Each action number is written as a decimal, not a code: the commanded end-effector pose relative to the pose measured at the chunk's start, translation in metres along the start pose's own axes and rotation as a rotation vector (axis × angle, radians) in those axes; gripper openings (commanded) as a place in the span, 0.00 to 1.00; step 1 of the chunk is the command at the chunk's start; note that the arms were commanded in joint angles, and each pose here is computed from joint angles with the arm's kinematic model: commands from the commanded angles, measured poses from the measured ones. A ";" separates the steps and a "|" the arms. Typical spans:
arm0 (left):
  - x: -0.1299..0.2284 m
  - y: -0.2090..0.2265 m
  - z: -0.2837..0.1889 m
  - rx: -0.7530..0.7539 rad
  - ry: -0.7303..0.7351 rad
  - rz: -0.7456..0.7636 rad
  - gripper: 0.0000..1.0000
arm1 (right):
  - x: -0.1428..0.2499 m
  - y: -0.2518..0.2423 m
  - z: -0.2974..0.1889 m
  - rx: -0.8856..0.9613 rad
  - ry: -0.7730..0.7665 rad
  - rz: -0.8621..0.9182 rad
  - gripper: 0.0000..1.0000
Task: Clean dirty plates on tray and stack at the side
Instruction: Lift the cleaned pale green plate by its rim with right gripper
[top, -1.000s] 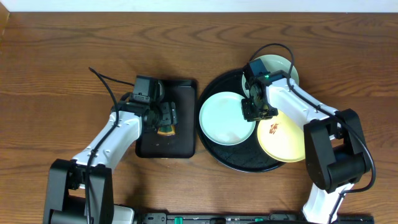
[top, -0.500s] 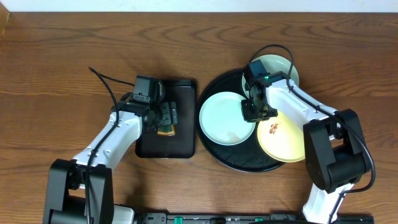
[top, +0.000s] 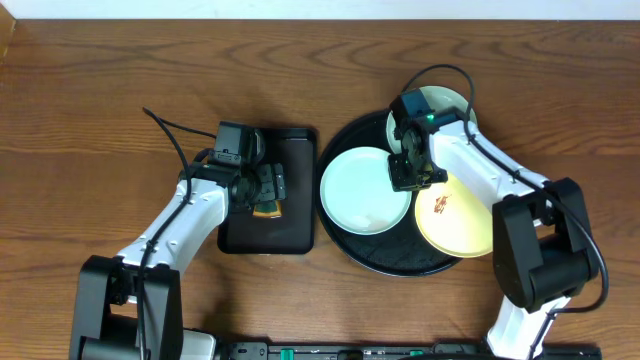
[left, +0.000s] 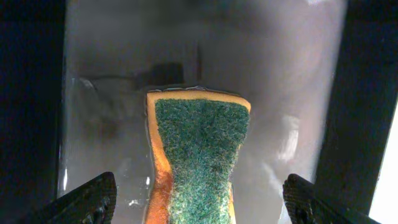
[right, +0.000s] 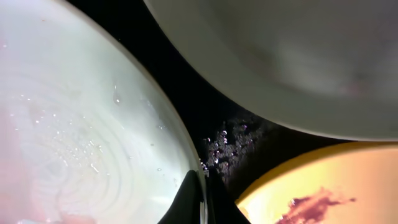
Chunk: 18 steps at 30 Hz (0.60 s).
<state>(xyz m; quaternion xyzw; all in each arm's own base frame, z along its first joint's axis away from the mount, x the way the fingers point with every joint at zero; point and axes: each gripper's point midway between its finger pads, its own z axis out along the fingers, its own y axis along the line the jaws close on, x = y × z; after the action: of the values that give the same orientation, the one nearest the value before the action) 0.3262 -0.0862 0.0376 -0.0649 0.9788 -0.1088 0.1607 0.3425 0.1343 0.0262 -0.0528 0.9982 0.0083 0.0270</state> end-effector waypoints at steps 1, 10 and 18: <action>0.004 0.002 0.002 -0.012 0.009 0.011 0.87 | -0.019 -0.008 -0.033 0.055 -0.118 -0.005 0.01; 0.004 0.002 0.002 -0.012 0.009 0.011 0.87 | -0.028 -0.036 -0.087 0.191 -0.275 0.007 0.01; 0.004 0.002 0.002 -0.012 0.009 0.011 0.87 | -0.028 -0.042 -0.138 0.201 -0.413 -0.014 0.01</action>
<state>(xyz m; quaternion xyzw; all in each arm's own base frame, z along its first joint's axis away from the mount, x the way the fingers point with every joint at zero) 0.3262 -0.0862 0.0376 -0.0649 0.9788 -0.1088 0.1607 0.3625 0.0978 0.1356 -0.0495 0.9777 -0.0659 0.1930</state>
